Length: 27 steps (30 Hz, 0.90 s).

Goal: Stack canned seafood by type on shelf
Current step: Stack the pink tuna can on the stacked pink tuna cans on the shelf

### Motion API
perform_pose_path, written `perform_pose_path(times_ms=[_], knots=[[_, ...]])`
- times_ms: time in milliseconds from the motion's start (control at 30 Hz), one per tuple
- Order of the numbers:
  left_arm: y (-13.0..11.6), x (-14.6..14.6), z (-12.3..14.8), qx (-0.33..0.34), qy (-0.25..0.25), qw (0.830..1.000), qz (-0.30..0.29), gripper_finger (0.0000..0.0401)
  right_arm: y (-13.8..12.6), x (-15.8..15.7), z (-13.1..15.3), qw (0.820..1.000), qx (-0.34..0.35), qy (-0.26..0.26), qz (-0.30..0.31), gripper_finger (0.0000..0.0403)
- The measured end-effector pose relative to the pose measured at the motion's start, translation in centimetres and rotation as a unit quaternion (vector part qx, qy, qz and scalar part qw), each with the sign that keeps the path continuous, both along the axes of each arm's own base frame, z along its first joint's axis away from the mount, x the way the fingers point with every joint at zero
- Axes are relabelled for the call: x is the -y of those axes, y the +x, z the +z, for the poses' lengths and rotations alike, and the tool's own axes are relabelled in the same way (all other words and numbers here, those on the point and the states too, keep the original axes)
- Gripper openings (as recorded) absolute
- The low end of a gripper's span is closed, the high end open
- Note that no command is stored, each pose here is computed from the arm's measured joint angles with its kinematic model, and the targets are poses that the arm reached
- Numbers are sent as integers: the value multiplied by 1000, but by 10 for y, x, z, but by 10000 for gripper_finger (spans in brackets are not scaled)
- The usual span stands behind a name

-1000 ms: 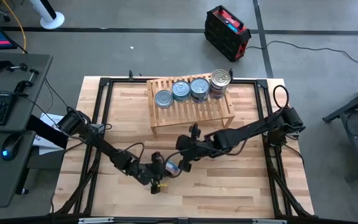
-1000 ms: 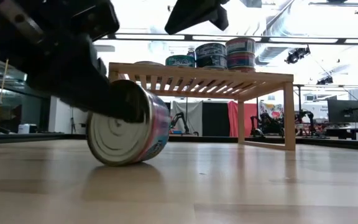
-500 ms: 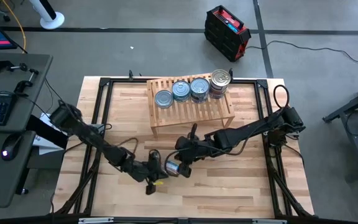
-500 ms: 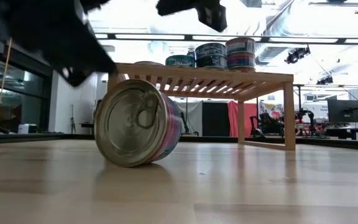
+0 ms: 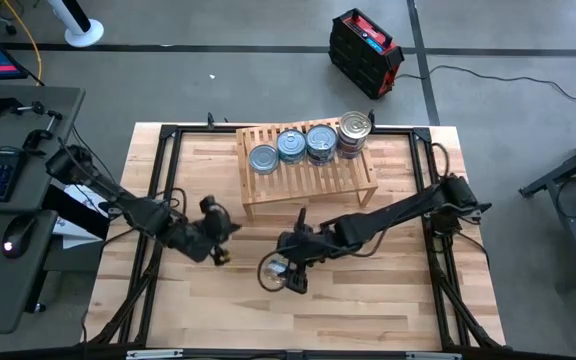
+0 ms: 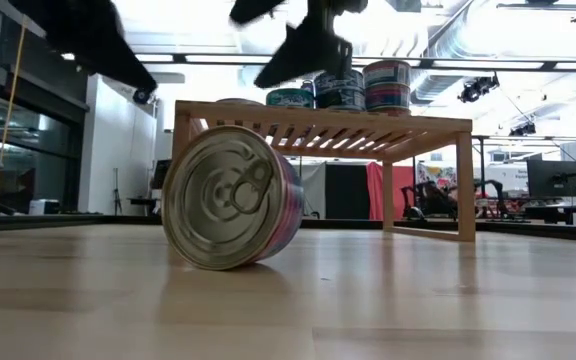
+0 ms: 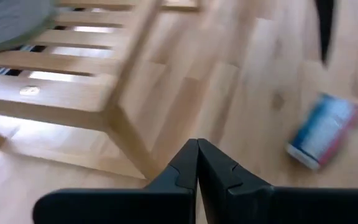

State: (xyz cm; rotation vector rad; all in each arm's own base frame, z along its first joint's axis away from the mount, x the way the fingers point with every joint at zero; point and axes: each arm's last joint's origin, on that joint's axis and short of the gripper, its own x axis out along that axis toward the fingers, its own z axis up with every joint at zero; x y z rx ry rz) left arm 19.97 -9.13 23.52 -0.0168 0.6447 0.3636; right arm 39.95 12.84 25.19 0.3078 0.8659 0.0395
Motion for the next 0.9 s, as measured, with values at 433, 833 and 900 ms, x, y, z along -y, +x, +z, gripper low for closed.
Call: perform_pose_path(times_ms=[433,833,900], knots=[[17,-10,-9,27,-52,995,80,0,10,-12,-30,999,-13,-21,-36,311],[22,-7,-13,41,-78,991,100,0,16,-20,-65,996,-50,-29,-72,311],[22,-7,-13,41,-78,991,100,0,16,-20,-69,995,-55,-31,-72,310]])
